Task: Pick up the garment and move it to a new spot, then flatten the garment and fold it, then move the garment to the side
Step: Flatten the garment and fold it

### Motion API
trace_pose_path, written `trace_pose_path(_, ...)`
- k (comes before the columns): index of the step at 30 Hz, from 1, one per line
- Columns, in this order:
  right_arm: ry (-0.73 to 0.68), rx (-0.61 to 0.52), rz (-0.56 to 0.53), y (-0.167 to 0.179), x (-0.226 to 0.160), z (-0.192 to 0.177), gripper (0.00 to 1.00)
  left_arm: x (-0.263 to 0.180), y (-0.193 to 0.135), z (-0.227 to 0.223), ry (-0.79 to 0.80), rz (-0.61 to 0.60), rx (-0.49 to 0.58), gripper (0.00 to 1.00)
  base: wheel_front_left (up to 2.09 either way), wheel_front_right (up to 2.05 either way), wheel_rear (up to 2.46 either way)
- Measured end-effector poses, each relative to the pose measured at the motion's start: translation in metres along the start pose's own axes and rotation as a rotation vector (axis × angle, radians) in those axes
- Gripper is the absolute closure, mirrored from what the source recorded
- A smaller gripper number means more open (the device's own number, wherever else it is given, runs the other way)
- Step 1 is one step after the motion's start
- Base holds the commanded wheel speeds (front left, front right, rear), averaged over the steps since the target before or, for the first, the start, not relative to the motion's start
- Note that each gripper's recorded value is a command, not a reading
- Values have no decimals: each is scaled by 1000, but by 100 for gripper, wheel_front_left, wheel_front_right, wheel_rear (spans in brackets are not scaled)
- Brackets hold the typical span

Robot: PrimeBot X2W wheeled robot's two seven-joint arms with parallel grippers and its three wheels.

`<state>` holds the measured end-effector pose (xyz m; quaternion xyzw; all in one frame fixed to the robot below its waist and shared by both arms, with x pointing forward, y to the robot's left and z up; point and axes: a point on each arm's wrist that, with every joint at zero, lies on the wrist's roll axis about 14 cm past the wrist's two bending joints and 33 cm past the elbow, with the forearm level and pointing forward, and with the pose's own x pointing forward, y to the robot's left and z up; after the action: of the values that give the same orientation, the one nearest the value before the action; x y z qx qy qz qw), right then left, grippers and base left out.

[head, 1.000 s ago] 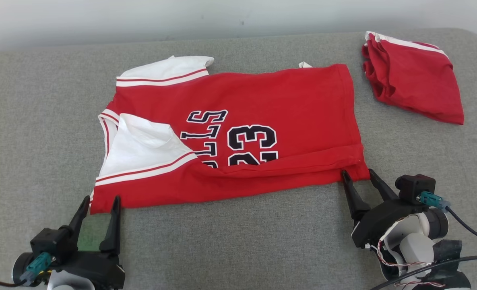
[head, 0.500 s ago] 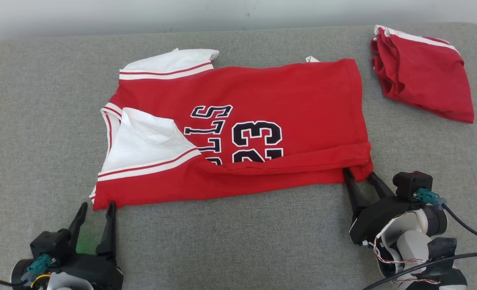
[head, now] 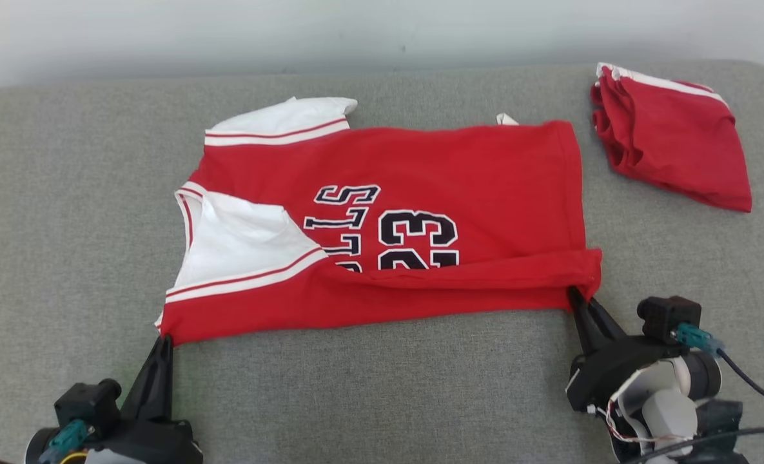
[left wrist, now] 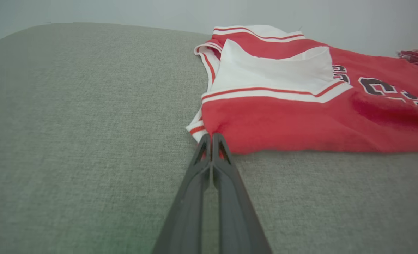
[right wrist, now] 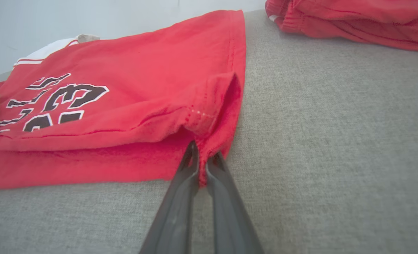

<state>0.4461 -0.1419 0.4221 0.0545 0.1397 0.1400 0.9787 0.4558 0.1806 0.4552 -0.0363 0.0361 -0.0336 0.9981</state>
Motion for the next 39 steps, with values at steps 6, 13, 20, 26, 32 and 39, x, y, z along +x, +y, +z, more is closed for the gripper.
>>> trace_pose_path(6, -12, 49, 8, 7, -25, -2, 100, -26, 5, 6, -21, 21, -8, 100, 0, 0, 0)
trace_pose_path(13, 7, 62, 16, 10, -63, -9, 100, -69, 10, 10, -46, 64, -29, 100, 0, 0, 0)
trace_pose_path(20, 66, 83, 27, 15, -91, -20, 100, -97, 9, 10, -52, 76, -31, 100, 0, 0, 0)
trace_pose_path(26, 103, 103, 34, 20, -97, -28, 100, -103, 5, -3, -15, 78, -51, 100, 0, 0, 0)
trace_pose_path(32, 84, 119, 17, 19, -97, -26, 0, -104, 4, -10, 7, 82, -62, 0, 0, 0, 0)
trace_pose_path(39, -36, 94, 5, 17, -91, 3, 0, -97, 9, 23, -97, 99, -78, 0, 0, 0, 0)
